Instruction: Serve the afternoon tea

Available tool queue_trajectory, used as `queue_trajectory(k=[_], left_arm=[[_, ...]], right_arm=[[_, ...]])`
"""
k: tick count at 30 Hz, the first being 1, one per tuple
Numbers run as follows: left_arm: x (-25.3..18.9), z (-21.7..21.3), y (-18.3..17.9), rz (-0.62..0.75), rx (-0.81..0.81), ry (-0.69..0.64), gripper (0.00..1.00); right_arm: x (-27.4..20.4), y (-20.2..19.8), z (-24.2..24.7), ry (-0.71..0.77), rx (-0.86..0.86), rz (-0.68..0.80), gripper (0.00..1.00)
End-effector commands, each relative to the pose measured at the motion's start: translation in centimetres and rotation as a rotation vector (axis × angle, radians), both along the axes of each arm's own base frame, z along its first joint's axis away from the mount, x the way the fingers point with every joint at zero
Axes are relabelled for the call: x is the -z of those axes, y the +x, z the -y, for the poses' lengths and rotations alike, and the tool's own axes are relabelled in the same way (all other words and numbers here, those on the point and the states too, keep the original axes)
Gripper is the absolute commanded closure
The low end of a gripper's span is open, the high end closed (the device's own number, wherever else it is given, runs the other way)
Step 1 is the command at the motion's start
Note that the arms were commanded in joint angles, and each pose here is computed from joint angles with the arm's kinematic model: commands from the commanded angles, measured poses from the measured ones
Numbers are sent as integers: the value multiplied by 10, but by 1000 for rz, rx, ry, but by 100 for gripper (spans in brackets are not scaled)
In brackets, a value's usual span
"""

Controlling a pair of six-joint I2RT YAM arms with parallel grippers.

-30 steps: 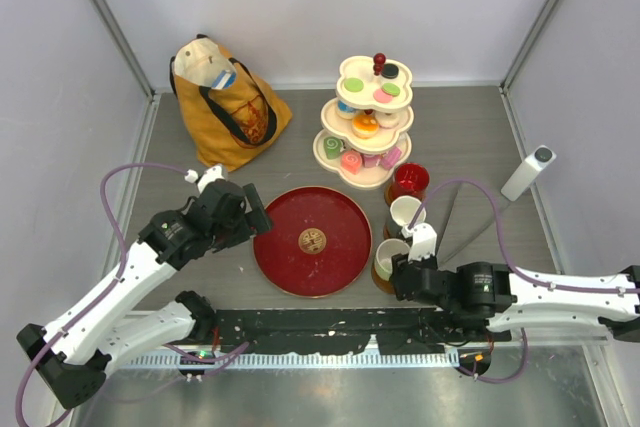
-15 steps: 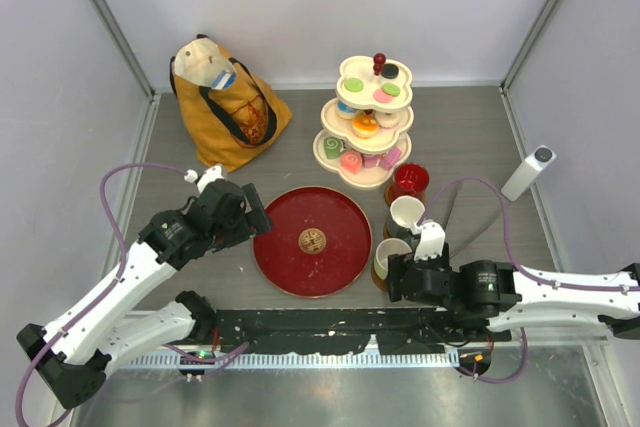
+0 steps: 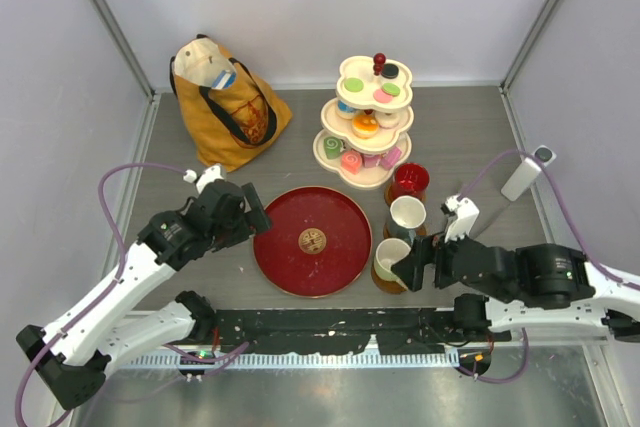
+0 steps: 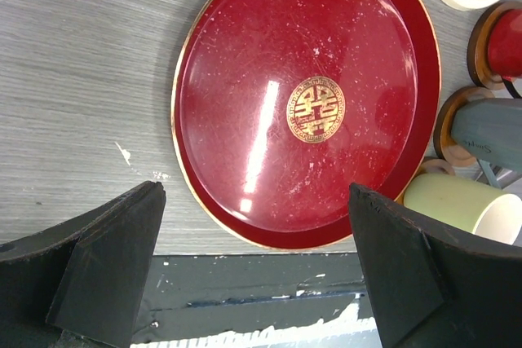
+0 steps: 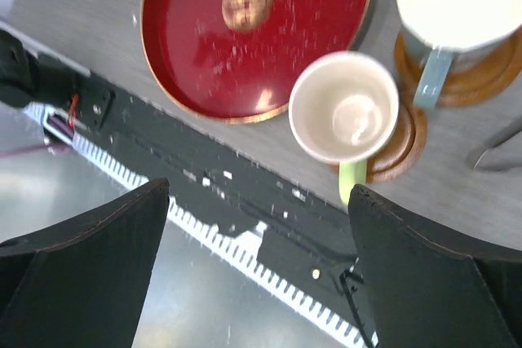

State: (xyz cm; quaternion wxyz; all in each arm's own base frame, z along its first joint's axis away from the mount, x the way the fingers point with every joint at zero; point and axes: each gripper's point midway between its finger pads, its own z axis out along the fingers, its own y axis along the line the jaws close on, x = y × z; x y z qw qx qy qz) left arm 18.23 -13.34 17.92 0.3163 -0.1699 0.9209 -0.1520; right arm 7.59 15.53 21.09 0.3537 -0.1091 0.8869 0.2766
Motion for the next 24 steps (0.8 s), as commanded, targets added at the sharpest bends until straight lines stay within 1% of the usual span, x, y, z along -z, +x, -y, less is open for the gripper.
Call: queue_trajectory(k=[1, 2, 3, 4, 5, 6, 7, 8, 9, 10, 11, 12, 13, 14, 15, 17, 18, 19, 20, 21, 22, 23, 24], left_arm=[[-1, 6, 13, 46, -4, -13, 0], [0, 10, 16, 47, 3, -18, 1], [2, 12, 19, 49, 7, -19, 0], [3, 14, 21, 47, 11, -16, 1], [3, 16, 24, 44, 15, -16, 0], [3, 16, 26, 41, 22, -11, 0], [2, 16, 29, 39, 21, -8, 0], [3, 13, 31, 36, 14, -1, 0], [3, 12, 33, 35, 11, 3, 0], [3, 8, 36, 34, 2, 10, 1], [7, 3, 38, 29, -12, 15, 0], [7, -2, 41, 35, -29, 12, 0], [14, -9, 42, 23, -47, 10, 0], [20, -14, 43, 19, -57, 0, 0], [23, -20, 46, 20, -78, -26, 0], [34, -30, 46, 5, -107, -82, 0], [34, -38, 47, 18, -142, -101, 0], [36, -44, 46, 22, -161, -103, 0], [36, -50, 45, 29, -184, -99, 0], [36, -55, 43, 30, -205, -91, 1], [36, -61, 42, 32, -227, -80, 0], [35, -65, 39, 32, -245, -65, 0], [33, -69, 37, 38, -258, -53, 0]], right_arm=[[-69, 40, -10, 12, 95, 238, 4], [-75, 54, -12, -49, 148, 304, 4], [-96, 66, -10, -44, 206, 341, 3], [-100, 78, -19, -109, 211, 384, 1], [-120, 98, -22, -72, 280, 385, 1], [-111, 102, -43, -106, 166, 337, 1], [-122, 134, -39, -57, 247, 335, 1], [-112, 141, -53, -56, 187, 296, 1], [-118, 165, -41, -50, 267, 311, 1], [-113, 182, -35, -87, 324, 311, 1], [-114, 205, -18, -108, 414, 310, 0], [-114, 215, -10, -102, 453, 304, 0], [-111, 234, 6, -70, 512, 278, 0], [-111, 243, 16, -40, 539, 269, 0], [-109, 258, 34, 5, 599, 280, 0], [-102, 272, 71, 18, 715, 316, 0], [-85, 276, 98, -10, 787, 299, 0], [-84, 275, 110, -4, 813, 303, 0], [-71, 274, 132, -24, 867, 279, 0], [-68, 269, 140, -26, 882, 279, 0], [-54, 266, 156, -55, 921, 259, 0], [-56, 260, 165, -73, 953, 280, 0], [-47, 253, 180, -129, 1010, 287, 0]])
